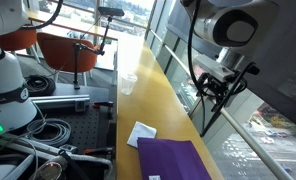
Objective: Fold the purple folder
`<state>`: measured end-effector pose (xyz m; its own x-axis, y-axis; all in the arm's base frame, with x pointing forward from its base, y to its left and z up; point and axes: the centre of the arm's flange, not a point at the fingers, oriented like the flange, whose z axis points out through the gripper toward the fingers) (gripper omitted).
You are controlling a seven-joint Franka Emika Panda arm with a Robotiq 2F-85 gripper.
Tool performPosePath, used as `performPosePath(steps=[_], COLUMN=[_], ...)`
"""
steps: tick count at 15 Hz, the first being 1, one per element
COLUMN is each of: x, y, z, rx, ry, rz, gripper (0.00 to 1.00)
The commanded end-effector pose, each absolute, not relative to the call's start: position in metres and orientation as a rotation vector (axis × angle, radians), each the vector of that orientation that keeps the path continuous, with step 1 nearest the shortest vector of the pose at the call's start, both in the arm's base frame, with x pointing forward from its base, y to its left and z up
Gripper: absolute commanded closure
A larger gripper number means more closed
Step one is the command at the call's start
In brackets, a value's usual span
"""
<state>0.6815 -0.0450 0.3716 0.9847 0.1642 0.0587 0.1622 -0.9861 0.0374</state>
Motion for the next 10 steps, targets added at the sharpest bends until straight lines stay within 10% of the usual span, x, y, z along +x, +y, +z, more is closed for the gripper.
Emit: performPosePath(steps=[1,10], x=[0.608,0.519], y=[-0.061,-0.086], z=[0.401,0.433], rx=[3.101,3.045], ry=[-0.011,-0.275], rz=[0.209,0.182], gripper=[0.00,0.00])
